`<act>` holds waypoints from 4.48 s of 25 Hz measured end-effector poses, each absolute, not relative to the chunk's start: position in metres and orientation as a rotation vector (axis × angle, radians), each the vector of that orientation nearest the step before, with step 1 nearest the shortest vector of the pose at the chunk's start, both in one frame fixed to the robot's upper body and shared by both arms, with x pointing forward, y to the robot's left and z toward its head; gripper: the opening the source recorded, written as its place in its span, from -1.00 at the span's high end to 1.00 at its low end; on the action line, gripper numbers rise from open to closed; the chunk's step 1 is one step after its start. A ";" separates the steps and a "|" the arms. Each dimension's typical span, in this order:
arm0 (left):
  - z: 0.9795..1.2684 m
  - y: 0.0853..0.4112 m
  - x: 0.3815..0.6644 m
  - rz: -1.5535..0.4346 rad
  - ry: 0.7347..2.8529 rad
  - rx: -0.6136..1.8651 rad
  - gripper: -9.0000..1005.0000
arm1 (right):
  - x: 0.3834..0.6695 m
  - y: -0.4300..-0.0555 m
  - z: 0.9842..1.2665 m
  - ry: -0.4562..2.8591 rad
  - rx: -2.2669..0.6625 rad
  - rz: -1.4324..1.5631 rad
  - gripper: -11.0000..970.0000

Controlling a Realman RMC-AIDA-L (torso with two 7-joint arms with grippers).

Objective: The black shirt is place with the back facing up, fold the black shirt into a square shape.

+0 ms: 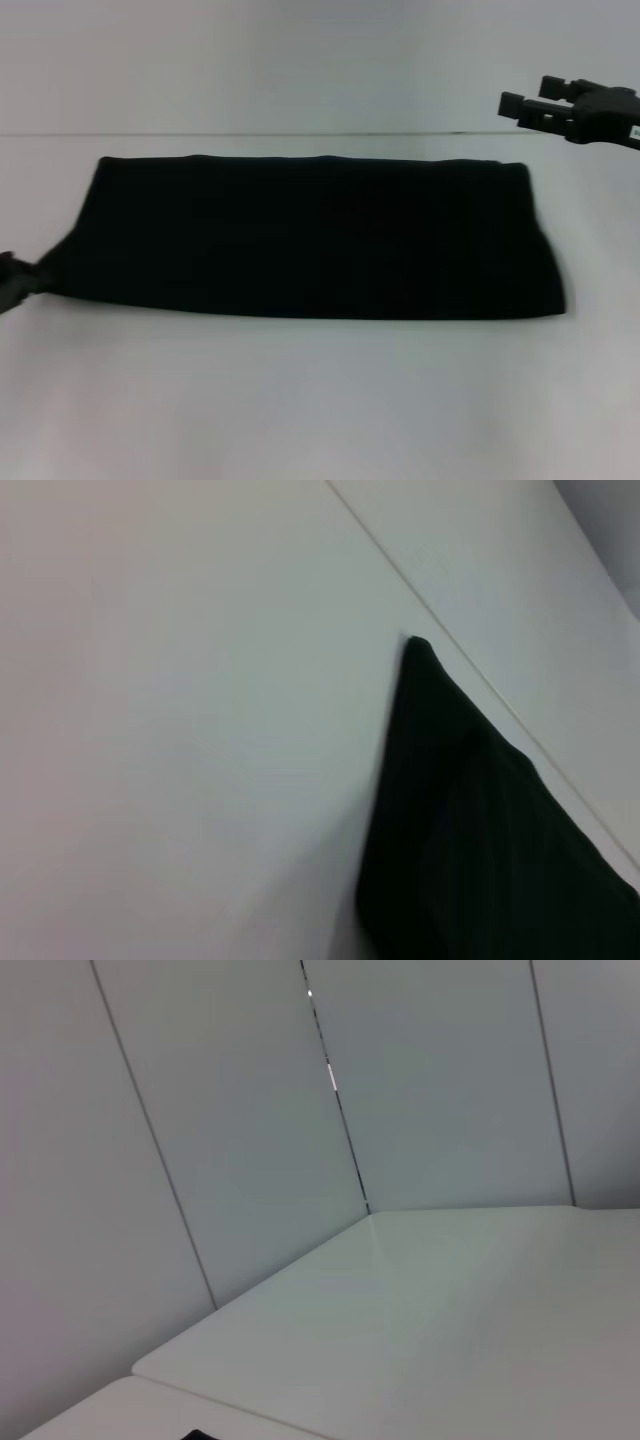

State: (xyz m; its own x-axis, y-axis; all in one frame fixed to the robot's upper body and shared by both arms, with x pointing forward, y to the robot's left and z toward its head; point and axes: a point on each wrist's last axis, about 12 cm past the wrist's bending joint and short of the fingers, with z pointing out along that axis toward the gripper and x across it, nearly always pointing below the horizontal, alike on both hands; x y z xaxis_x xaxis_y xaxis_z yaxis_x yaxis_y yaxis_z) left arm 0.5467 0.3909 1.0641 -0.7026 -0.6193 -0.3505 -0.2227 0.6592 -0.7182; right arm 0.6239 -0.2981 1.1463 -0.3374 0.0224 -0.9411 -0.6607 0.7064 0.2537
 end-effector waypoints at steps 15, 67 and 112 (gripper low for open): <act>1.097 0.433 0.531 -0.853 2.240 -0.626 0.95 | 0.627 -0.275 1.137 1.793 -0.504 0.785 -0.81; 1.089 0.196 0.553 -1.131 1.719 1.212 -0.74 | 0.632 -0.289 1.111 2.397 -0.144 0.947 -0.70; 1.090 0.193 0.562 -1.060 1.756 1.266 -0.86 | 0.637 -0.236 1.090 2.440 -0.241 0.874 0.28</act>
State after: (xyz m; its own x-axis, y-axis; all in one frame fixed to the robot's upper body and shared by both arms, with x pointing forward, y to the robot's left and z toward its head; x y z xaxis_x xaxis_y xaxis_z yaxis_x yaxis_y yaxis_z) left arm 0.5615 0.1927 1.0899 -0.2631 0.3735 -0.8895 0.9612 0.1813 -0.2081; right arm 0.6374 -0.2361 1.0900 -0.8424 0.0110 -0.5387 -0.3336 0.7745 0.5375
